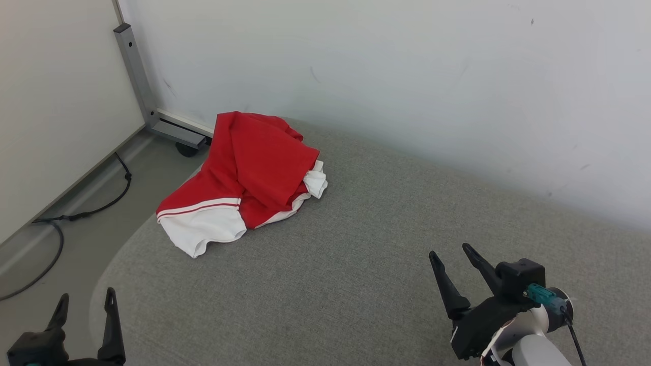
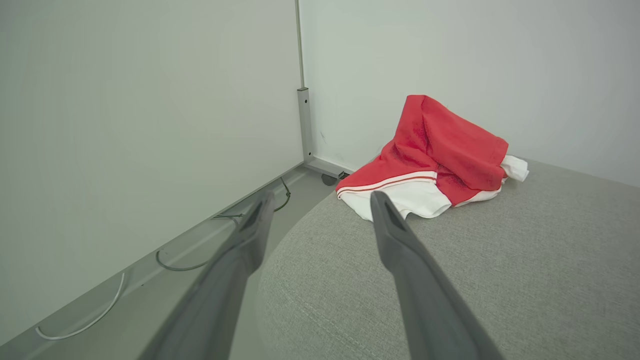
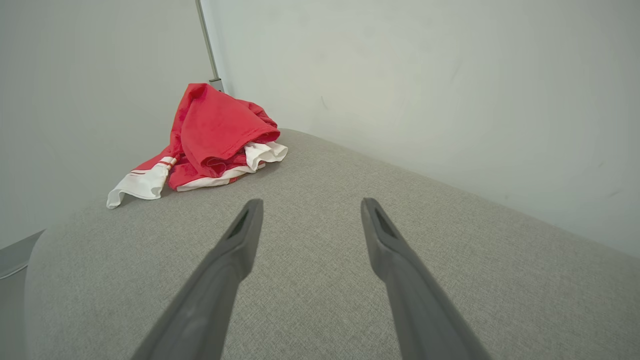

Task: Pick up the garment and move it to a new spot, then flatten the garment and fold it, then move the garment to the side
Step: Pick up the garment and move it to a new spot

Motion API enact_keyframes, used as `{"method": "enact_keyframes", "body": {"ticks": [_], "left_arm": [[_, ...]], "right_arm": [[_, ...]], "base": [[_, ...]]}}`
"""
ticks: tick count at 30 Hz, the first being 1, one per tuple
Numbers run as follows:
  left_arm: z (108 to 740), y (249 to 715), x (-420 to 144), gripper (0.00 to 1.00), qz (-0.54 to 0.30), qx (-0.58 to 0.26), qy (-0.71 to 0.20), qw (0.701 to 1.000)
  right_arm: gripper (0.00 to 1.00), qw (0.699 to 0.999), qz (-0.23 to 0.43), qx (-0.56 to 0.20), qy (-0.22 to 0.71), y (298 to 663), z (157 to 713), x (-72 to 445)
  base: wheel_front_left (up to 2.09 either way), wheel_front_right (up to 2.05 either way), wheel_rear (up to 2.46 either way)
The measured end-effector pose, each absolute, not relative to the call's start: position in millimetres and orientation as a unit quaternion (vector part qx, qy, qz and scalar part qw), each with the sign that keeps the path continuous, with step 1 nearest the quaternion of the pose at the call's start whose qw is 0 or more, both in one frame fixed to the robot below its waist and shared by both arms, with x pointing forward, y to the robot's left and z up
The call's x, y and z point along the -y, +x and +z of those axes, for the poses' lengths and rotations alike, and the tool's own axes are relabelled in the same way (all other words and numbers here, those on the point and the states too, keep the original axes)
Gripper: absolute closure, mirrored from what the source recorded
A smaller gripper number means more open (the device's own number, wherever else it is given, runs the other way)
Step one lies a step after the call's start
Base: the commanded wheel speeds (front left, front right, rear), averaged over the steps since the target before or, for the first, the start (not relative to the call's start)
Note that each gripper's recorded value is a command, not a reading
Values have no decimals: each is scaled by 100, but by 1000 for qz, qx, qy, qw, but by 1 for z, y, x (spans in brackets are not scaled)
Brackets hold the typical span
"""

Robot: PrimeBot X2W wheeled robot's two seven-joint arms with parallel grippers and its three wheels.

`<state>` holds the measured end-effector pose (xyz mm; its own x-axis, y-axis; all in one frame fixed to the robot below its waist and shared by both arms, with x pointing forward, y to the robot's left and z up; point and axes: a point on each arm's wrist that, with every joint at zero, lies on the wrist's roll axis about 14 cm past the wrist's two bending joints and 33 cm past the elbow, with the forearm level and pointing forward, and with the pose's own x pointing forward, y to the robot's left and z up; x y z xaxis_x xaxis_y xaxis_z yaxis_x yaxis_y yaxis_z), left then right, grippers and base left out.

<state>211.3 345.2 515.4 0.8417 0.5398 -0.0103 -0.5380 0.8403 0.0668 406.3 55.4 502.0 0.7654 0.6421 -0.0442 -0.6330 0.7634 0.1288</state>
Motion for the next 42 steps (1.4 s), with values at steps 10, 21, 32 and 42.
{"method": "enact_keyframes", "body": {"ticks": [10,21,32,42], "left_arm": [[532,226,-349,0,255,1,41,966],[559,276,-361,0,209,23,56,976],[561,345,-350,0,137,6,48,989],[554,410,-347,0,94,-33,46,994]], "right_arm": [[0,939,338,-42,53,405,503,-53],[0,947,312,-42,61,404,503,-29],[0,960,269,-40,60,415,503,6],[0,968,238,-51,62,430,491,30]], "base": [[0,0,0],[0,0,0],[0,0,0],[0,0,0]]}}
